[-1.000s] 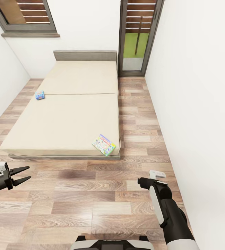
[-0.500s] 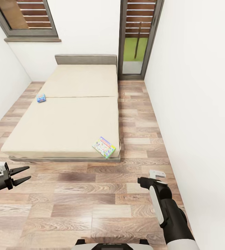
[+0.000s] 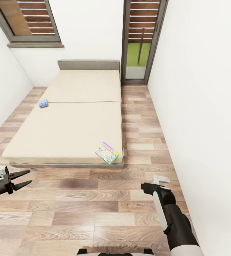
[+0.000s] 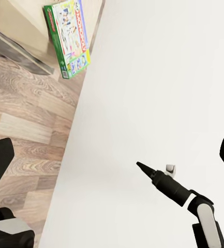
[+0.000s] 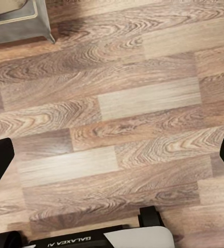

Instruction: Put all the toys in the child's room - the three board games (two on the bed and one on the table), the two jigsaw puzzles on the table, and the tennis ball on the table - inside the toy box on the table in the child's room.

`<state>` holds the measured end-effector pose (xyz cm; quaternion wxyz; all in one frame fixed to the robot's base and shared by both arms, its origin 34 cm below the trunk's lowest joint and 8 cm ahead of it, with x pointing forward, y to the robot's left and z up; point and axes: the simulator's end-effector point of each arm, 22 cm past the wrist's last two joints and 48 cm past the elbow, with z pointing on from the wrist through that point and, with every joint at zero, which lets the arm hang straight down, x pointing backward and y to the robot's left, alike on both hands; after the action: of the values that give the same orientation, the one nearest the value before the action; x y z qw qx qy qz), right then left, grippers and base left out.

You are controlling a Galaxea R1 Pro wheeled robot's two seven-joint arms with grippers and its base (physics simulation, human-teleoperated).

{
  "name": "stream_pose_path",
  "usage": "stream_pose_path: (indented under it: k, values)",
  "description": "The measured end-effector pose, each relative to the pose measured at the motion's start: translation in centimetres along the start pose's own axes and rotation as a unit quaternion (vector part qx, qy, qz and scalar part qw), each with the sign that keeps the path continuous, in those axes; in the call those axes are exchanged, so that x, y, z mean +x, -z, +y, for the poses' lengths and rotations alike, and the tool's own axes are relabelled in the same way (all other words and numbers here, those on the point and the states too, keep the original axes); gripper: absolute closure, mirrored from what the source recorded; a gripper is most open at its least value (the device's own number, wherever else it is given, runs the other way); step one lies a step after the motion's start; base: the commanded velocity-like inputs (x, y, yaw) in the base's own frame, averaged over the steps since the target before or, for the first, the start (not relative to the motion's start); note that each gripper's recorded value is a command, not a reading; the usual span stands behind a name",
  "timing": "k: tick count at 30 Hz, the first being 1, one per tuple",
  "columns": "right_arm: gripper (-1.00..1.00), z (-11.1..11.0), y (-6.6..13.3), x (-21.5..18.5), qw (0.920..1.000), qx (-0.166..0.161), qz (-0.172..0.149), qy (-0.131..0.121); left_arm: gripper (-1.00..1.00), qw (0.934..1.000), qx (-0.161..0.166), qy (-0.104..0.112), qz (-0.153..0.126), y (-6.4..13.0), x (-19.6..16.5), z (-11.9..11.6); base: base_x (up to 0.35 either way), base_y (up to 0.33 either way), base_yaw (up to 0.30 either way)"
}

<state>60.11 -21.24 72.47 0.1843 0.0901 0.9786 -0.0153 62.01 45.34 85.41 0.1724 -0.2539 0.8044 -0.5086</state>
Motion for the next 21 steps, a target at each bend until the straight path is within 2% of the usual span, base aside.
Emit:
stream_pose_path:
  k: [21]
  values:
    - [-1.00,0.2,1.2,-1.4,0.9999,-0.003,-0.016,-0.001,-1.00,0.9999,0.010,-0.012,-0.005,0.4,-0.4,-1.7,0.000,0.000,0.000]
